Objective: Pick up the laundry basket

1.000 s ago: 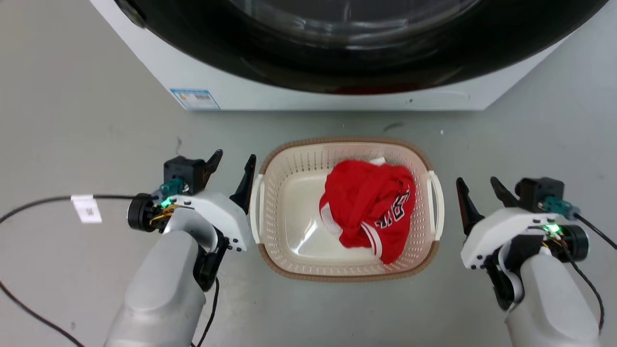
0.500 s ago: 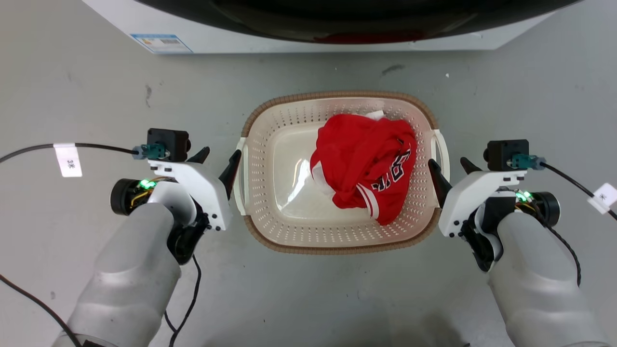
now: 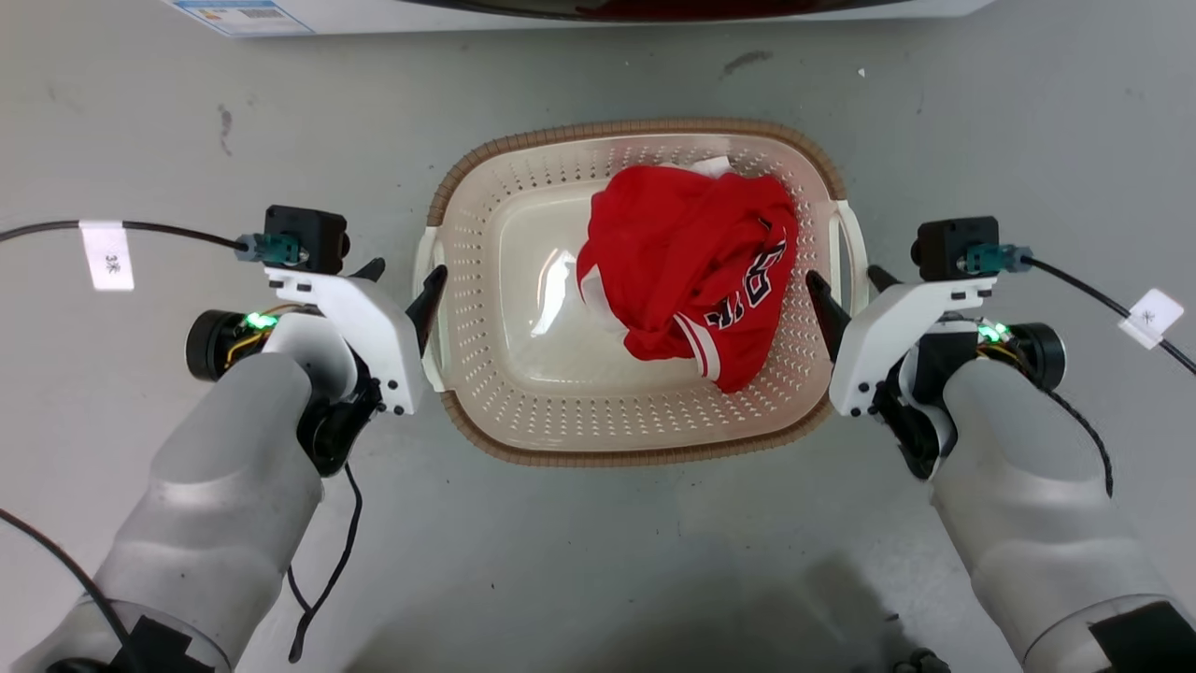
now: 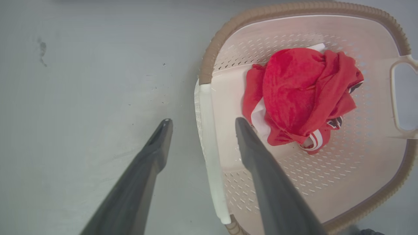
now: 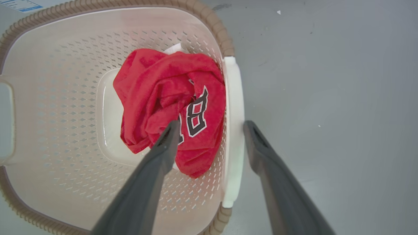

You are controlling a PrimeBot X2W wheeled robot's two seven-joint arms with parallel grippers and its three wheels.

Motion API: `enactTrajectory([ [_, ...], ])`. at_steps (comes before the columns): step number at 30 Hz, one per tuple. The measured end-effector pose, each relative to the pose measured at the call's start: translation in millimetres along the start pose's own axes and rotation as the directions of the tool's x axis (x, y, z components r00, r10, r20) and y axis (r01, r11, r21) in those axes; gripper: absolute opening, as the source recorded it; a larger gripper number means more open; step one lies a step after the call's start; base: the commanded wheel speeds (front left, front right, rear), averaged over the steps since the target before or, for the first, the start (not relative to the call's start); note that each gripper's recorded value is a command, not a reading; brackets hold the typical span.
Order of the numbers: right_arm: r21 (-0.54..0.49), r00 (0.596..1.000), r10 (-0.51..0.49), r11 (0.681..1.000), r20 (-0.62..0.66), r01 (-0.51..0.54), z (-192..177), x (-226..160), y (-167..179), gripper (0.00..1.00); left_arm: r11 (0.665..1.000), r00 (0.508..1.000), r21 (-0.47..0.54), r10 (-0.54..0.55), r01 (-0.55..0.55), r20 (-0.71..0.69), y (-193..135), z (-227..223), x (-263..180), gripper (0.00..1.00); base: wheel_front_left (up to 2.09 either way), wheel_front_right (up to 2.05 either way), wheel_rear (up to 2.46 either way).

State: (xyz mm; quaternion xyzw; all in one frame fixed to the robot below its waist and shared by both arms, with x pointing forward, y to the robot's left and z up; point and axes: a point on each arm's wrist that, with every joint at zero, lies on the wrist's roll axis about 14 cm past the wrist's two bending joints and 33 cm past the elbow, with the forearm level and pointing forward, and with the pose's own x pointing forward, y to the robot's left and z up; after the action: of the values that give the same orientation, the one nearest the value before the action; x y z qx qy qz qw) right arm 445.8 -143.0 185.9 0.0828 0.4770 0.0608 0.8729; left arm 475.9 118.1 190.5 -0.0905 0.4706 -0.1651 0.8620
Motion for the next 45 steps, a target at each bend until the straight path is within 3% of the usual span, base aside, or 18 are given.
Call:
enactTrajectory([
  [24,0.003,0.979,0.009,1.0,-0.203,-0.009,-34.9,21.6,-4.5,1.0,0.999,0.982,0.052,0.006,0.004,-0.189,9.1,-32.1,37.8,1.0,0.0,0.0,0.0],
  [25,0.003,0.976,0.007,1.0,-0.217,-0.006,-37.2,21.6,-5.3,0.61,0.999,0.982,0.052,0.008,0.002,-0.191,9.4,-32.2,38.5,0.65,0.0,0.0,0.0],
  [26,0.002,0.974,0.007,1.0,-0.227,-0.006,-38.8,21.5,-5.3,0.37,0.999,0.981,0.051,0.009,0.001,-0.195,9.5,-32.5,38.9,0.21,0.0,0.0,0.0],
  [27,0.012,0.973,0.008,1.0,-0.232,-0.005,-39.2,21.8,-4.9,0.0,0.999,0.98,0.048,0.008,0.001,-0.2,8.6,-33.1,39.3,0.0,0.0,0.0,0.0],
  [45,0.025,0.956,0.017,1.0,-0.292,-0.01,-34.3,6.3,1.2,0.0,1.0,0.976,-0.005,-0.017,0.016,-0.219,-7.2,-23.0,23.3,0.0,0.0,0.0,0.0],
])
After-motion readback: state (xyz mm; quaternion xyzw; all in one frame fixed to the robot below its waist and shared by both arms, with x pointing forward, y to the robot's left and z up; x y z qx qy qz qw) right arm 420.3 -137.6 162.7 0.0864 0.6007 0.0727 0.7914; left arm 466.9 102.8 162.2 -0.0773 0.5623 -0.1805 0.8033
